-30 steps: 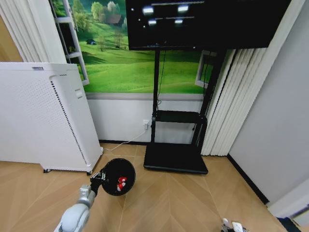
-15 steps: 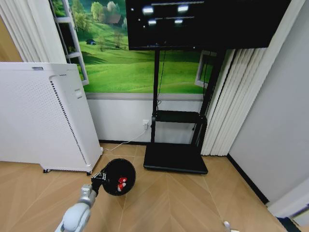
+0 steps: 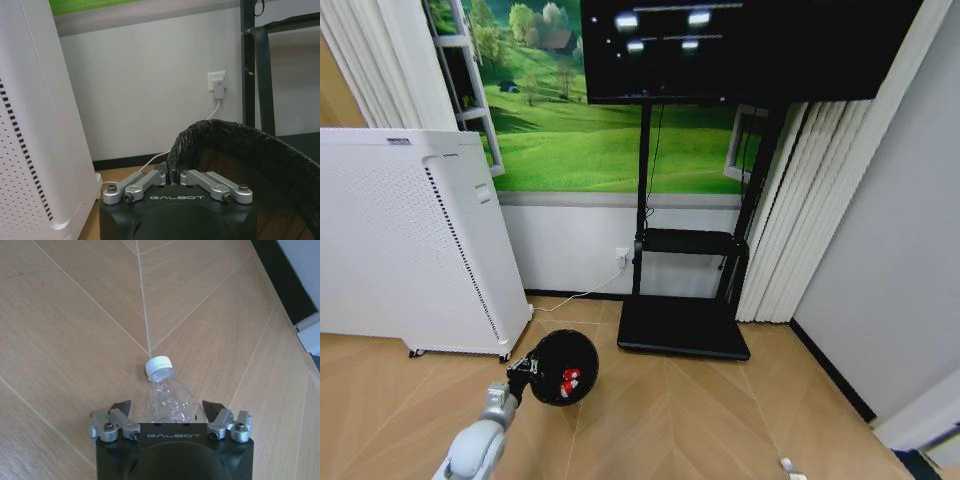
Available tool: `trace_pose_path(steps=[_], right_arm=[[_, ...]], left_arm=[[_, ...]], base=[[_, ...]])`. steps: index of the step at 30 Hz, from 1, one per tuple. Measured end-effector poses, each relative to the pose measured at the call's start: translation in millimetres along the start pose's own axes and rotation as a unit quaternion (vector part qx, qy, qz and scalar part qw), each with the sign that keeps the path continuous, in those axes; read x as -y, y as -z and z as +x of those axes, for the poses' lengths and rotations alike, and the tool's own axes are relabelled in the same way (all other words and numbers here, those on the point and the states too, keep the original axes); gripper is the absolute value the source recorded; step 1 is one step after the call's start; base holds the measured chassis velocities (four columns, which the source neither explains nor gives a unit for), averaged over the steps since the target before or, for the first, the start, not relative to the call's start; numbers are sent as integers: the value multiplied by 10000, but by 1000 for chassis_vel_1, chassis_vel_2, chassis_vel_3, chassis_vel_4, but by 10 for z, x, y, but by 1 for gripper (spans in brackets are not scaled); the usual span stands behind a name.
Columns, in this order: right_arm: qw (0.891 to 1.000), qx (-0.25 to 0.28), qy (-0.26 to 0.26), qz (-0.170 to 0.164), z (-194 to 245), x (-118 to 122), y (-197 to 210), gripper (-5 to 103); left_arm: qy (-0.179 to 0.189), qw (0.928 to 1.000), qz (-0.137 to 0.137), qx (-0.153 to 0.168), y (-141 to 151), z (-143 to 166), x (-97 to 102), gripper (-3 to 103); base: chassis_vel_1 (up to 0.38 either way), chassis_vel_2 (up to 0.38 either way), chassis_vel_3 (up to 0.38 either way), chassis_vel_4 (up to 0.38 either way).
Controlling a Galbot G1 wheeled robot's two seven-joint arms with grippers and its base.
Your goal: Pick up the trash bin and place the garbage on the floor into it.
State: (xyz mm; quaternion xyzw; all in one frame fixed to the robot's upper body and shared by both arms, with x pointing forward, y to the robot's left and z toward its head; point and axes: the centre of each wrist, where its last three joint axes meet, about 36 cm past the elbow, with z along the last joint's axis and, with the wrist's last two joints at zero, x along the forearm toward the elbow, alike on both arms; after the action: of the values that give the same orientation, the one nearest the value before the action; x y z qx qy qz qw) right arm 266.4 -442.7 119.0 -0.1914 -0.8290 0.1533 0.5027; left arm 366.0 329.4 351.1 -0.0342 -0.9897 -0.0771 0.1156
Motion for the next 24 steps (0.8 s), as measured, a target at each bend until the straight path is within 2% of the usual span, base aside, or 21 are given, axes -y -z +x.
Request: trace_pose_path(steps=[1, 2, 5, 6, 7, 10, 11, 12, 17, 18, 19, 20, 24], right_arm=[[10000, 15, 18, 10, -8, 5, -4, 82], [10000, 25, 31, 14, -13, 8, -9, 71], [10000, 26, 32, 18, -15, 14, -16, 71], [10000, 21, 25, 24, -19, 20, -23, 60], [10000, 20, 20, 27, -20, 24, -26, 55], [10000, 20, 8, 34, -22, 39, -36, 50], [10000, 25, 3, 38, -21, 51, -37, 40], [10000, 23, -10, 42, -21, 68, -42, 37], [9999, 113, -31, 11, -12, 129, 11, 33], [9999, 158, -29, -3, 1, 151, 38, 27], [9999, 158, -29, -3, 1, 151, 38, 27], [9997, 235, -19, -35, 28, 175, 88, 21], [9988, 472, 33, -122, 133, 270, 249, 18]], left_arm=[[4, 10000, 0, -9, -8, -1, -3, 7], [9, 10000, 0, -13, -15, -4, -6, 7], [12, 10000, -1, -16, -19, -9, -9, 7], [11, 10000, -1, -18, -22, -15, -9, 7], [10, 10000, 0, -17, -22, -17, -7, 7], [-3, 10000, 7, -12, -20, -25, 6, 7], [-11, 10000, 14, -9, -19, -29, 15, 7], [-15, 10000, 16, -7, -19, -30, 21, 7], [-21, 10000, 18, 0, -14, -30, 29, 7], [-23, 10000, 20, 6, -11, -30, 31, 7], [-23, 10000, 20, 6, -11, -30, 31, 7], [-23, 10000, 22, 10, -8, -29, 34, 7], [-23, 10000, 22, 31, 5, -37, 36, 7]], base=[[0, 0, 0, 0], [0, 0, 0, 0], [0, 0, 0, 0], [0, 0, 0, 0], [0, 0, 0, 0], [0, 0, 0, 0], [0, 0, 0, 0], [0, 0, 0, 0], [0, 0, 0, 0], [0, 0, 0, 0], [0, 0, 0, 0], [0, 0, 0, 0], [0, 0, 0, 0]])
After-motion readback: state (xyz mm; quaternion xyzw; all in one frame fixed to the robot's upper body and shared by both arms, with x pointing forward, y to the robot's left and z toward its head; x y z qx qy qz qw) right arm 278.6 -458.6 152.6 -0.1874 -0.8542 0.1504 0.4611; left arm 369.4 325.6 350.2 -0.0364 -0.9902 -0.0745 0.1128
